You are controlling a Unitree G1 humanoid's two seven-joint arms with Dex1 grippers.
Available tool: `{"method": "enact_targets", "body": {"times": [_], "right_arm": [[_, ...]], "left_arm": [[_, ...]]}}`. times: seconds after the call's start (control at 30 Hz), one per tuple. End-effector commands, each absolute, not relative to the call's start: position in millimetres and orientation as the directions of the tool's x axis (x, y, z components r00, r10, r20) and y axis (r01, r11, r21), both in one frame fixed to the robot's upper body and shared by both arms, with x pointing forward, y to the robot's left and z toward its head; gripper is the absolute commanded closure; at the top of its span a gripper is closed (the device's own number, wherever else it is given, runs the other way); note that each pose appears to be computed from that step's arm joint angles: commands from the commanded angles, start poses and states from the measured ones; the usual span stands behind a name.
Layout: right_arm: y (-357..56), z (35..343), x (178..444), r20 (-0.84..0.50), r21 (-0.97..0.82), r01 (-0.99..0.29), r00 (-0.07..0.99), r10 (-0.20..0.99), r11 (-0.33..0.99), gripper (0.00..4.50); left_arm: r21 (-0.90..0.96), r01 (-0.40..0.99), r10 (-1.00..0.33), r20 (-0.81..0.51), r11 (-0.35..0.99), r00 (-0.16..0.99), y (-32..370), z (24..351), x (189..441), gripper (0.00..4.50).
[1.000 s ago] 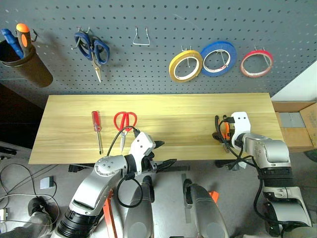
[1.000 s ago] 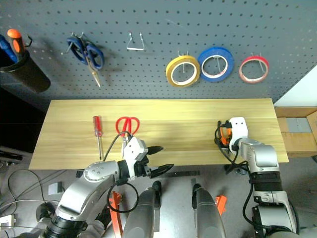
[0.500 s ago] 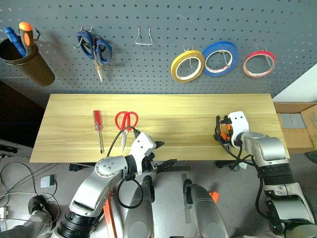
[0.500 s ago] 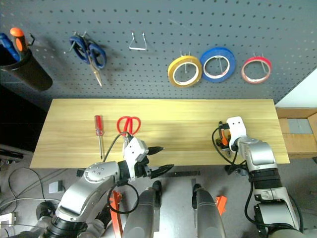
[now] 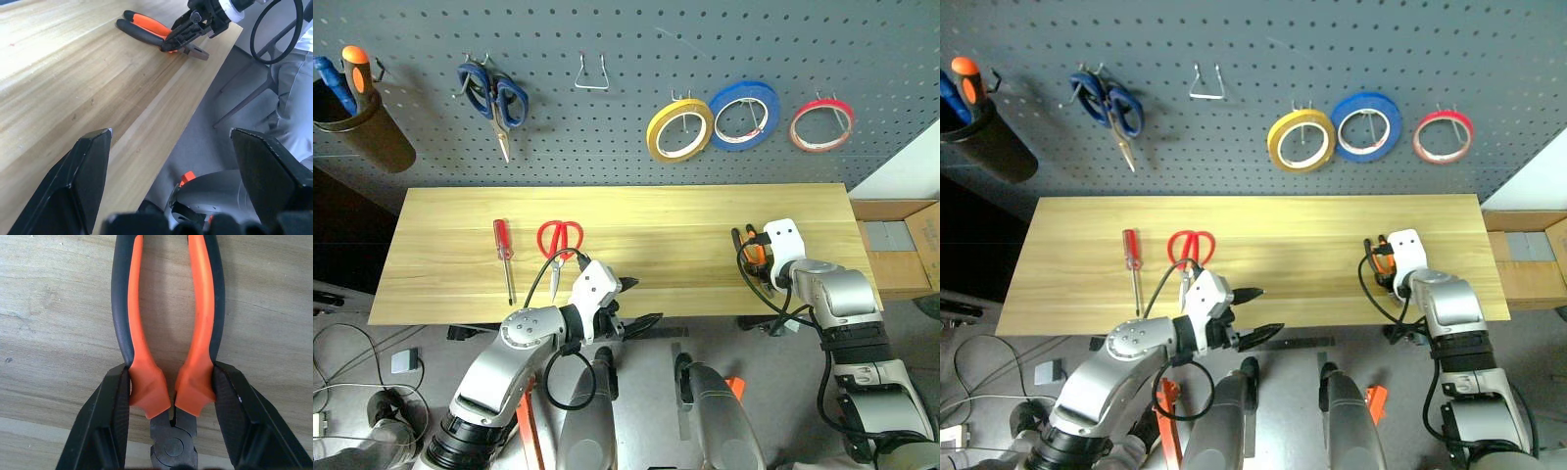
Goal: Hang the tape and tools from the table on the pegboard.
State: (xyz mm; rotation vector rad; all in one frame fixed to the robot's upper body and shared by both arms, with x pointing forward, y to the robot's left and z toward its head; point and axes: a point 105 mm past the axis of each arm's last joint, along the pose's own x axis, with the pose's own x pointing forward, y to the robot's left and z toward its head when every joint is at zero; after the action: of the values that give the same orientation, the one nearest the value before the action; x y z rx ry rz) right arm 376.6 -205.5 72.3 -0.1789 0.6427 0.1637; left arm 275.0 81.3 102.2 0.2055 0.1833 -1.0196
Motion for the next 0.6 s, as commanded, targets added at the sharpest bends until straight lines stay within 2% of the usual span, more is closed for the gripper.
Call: {"method": "enact_targets", "body": {"times": [0.03, 0.27, 0.4, 0.6], "right_arm": [[-193, 81, 375, -0.574, -0.077, -0.297, 0.793, 0.201, 0.952, 2.65], [-156, 125, 362, -0.408, -0.046, -0.572, 0.759, 0.508, 0.819, 2.65], [-125, 158, 341, -0.272, -0.015, -0.747, 0.643, 0.716, 0.665, 2.65], [-78, 215, 313, -0.070, -0.003, -0.906, 0.423, 0.903, 0.424, 2.65]], "left_arm": [[0.105, 0.850, -0.826, -0.204, 0.516, 0.526, 84, 112, 282, 0.35], [0.069, 0.814, -0.811, -0.073, 0.576, 0.580, 104, 141, 309, 0.35], [0.077, 0.793, -0.794, -0.026, 0.605, 0.608, 121, 154, 323, 0.35], [0.140, 0.738, -0.749, 0.041, 0.660, 0.662, 142, 163, 330, 0.35]]}}
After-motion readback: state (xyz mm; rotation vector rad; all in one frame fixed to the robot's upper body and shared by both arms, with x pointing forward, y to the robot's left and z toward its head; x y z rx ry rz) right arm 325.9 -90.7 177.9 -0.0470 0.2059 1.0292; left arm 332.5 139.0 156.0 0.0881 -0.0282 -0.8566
